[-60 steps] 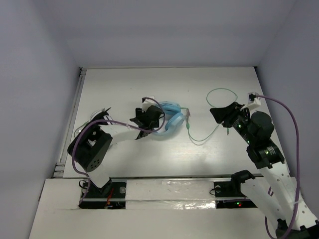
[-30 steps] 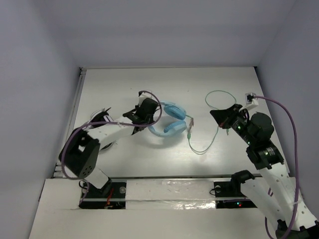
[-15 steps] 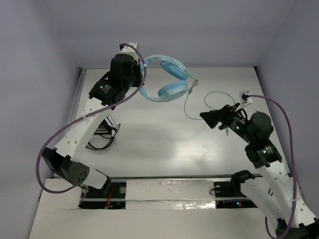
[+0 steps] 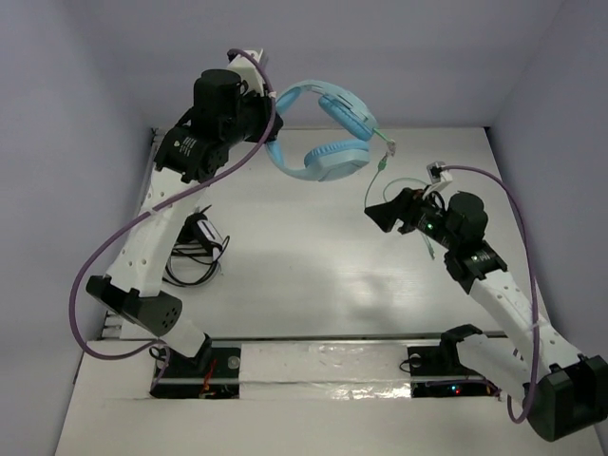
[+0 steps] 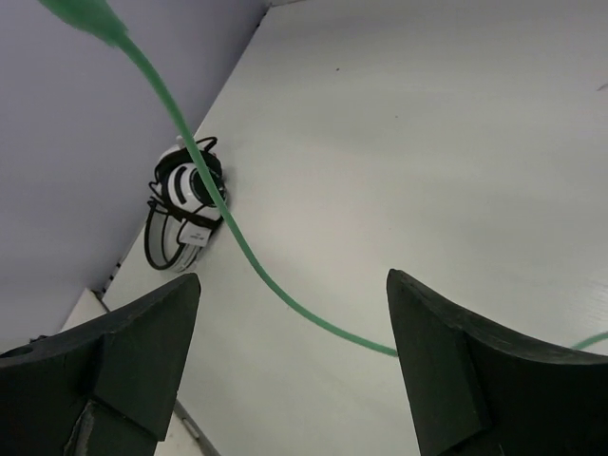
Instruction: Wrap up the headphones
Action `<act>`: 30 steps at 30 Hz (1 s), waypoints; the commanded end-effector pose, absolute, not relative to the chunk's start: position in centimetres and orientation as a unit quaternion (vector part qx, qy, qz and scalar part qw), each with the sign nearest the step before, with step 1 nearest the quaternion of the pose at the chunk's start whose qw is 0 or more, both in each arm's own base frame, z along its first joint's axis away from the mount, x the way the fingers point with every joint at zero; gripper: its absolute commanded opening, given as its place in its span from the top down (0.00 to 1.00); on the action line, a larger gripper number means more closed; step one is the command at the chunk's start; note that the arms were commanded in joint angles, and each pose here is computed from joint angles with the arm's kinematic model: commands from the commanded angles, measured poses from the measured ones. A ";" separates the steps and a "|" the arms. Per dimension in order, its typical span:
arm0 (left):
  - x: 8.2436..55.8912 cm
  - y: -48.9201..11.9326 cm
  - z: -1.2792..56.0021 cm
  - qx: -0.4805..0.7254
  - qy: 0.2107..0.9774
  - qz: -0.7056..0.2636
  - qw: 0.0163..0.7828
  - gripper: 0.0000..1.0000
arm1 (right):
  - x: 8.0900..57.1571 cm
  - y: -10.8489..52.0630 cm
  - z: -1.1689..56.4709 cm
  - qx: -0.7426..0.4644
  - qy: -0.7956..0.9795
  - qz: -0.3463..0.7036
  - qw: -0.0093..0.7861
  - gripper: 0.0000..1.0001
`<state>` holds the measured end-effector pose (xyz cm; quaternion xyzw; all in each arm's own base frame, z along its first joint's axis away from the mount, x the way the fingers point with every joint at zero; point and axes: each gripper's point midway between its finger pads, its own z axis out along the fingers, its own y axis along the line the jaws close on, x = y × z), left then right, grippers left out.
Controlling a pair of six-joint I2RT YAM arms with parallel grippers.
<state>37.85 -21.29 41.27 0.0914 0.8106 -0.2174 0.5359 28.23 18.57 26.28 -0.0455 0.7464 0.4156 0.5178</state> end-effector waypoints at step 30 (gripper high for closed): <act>35.3 -20.6 54.4 0.118 0.696 -0.367 0.606 1.00 | 36.3 20.3 22.9 -0.106 0.738 0.373 0.553 0.22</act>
